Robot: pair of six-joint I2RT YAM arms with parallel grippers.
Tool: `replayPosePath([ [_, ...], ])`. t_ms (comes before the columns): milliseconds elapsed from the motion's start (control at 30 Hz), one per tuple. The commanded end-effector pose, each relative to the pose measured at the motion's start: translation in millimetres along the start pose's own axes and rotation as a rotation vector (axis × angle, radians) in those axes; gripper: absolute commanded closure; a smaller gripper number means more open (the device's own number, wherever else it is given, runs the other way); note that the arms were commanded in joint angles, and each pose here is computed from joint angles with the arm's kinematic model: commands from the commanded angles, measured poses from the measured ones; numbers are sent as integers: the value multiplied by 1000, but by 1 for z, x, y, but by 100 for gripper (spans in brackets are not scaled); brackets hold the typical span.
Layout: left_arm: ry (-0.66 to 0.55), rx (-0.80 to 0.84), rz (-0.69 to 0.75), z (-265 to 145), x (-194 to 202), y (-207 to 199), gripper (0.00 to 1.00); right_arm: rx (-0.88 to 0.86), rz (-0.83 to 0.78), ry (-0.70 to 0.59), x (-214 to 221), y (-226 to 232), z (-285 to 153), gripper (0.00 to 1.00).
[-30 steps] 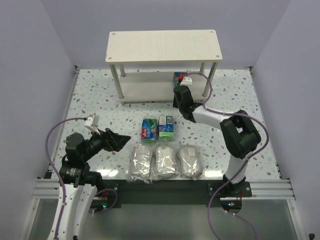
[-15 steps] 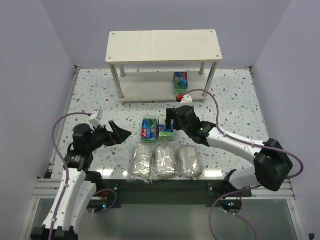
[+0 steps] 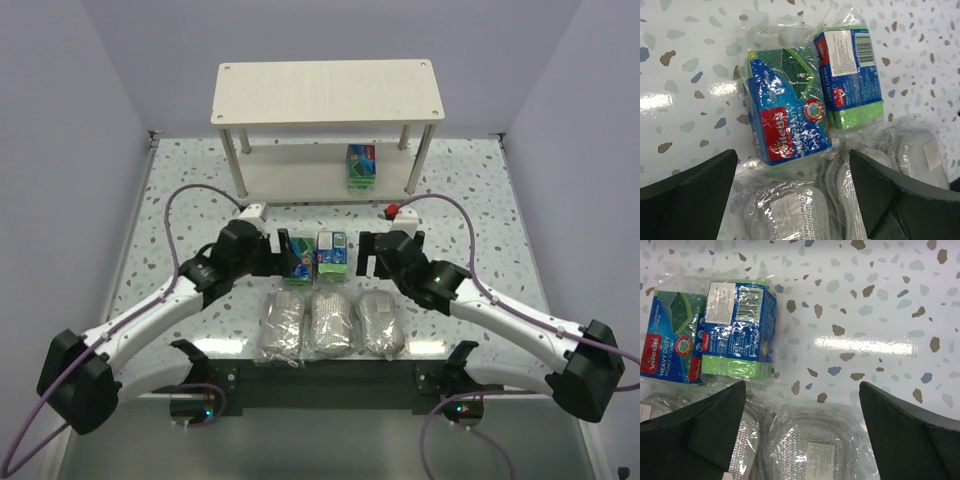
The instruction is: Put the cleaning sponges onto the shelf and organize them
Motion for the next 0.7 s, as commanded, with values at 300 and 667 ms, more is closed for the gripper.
replayPosePath([
  [300, -55, -160, 129, 65, 0, -21, 0, 88, 7, -1, 8, -32, -26, 1],
  [667, -26, -196, 153, 78, 14, -30, 0, 98, -3, 19, 16, -34, -22, 1],
])
Point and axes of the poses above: each gripper's point midway between its finger pads, its own z axis out along the fingers, its own y axis along the line the jaws close on, x = y × z, the point moved 4 cm from there along -z, back along the fingers, and after that the axes turned 2 degrees about -z, right-handed, at the moved point
